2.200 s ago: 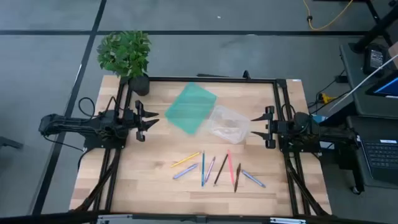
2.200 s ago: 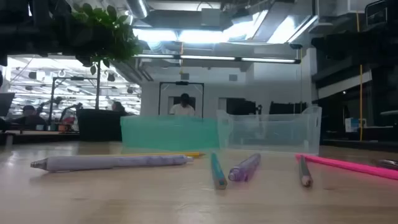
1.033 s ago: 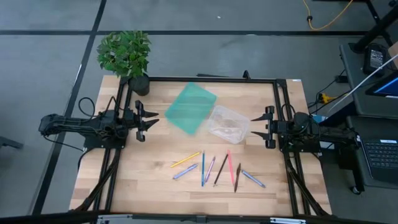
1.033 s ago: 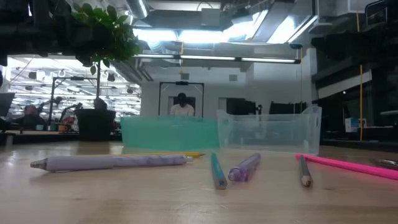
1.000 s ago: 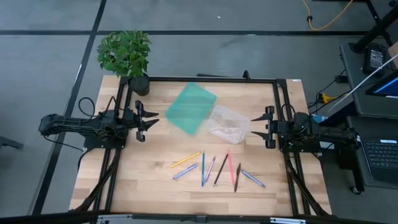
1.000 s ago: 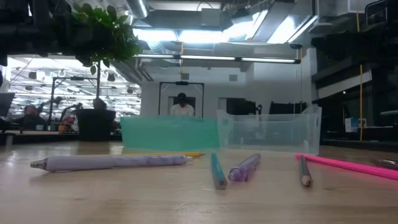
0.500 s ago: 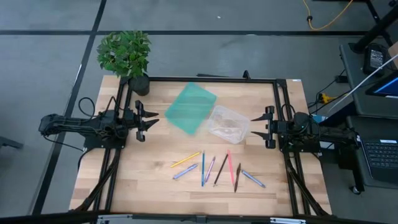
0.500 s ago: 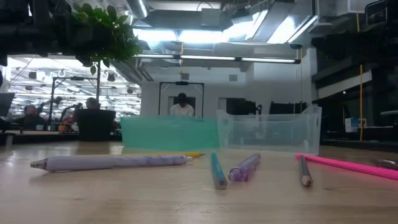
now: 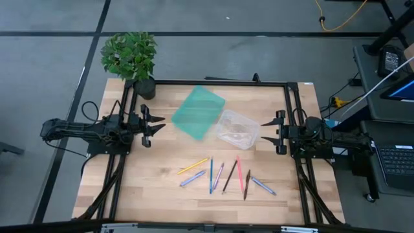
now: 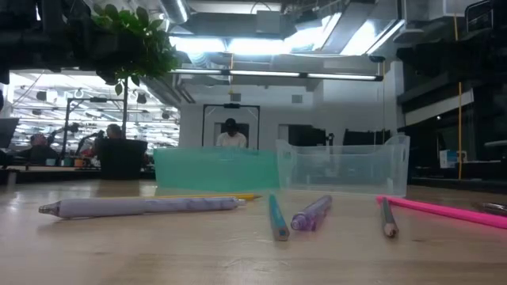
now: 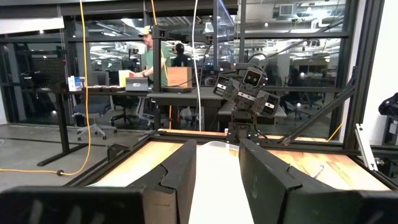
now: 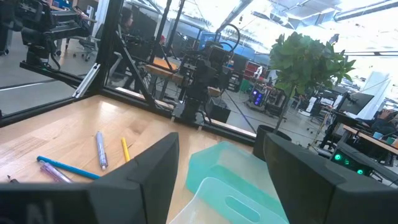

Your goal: Sort pens & pencils

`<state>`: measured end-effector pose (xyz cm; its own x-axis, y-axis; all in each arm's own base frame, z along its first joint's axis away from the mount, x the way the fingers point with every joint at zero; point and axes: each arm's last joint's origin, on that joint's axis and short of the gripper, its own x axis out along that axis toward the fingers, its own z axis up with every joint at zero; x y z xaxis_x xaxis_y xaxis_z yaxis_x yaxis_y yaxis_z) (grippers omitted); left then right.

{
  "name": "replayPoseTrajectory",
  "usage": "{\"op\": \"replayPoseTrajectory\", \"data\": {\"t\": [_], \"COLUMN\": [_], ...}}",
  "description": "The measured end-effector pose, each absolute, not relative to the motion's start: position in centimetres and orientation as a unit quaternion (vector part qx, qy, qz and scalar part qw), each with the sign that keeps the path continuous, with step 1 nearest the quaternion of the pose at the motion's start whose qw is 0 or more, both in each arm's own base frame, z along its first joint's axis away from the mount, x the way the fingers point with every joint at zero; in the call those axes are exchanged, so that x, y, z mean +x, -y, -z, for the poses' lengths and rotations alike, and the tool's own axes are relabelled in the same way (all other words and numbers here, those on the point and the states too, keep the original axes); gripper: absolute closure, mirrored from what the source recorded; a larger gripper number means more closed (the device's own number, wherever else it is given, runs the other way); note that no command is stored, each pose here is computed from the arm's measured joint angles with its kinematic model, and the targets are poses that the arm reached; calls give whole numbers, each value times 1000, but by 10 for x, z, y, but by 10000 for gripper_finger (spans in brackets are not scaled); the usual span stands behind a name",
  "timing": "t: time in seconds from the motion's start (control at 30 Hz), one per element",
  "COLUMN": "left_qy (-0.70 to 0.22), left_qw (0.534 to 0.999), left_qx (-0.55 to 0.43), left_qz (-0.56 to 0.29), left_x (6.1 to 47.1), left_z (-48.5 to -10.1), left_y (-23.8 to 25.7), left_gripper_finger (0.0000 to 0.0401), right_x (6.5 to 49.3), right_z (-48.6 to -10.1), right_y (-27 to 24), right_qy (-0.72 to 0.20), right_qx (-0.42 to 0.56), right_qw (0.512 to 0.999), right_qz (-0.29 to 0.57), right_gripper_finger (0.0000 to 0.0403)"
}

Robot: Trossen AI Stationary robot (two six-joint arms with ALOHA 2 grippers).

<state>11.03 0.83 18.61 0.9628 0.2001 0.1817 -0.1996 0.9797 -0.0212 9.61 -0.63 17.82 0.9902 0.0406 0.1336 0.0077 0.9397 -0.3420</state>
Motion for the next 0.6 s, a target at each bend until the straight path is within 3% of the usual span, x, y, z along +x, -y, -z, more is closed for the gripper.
{"op": "replayPoseTrajectory", "data": {"t": [0.33, 0.6], "left_qy": [92, 92], "left_qw": [991, 991], "left_qx": [-1, -1], "left_qz": [-101, -101], "left_x": [110, 110], "left_z": [-186, -186], "left_y": [-8, -8], "left_gripper_finger": [286, 286], "right_x": [96, 95], "right_z": [-180, -182], "right_y": [7, 2], "right_qy": [79, 83], "right_qx": [-159, 11], "right_qw": [984, 992], "right_qz": [-2, -97], "right_gripper_finger": [167, 167]}}
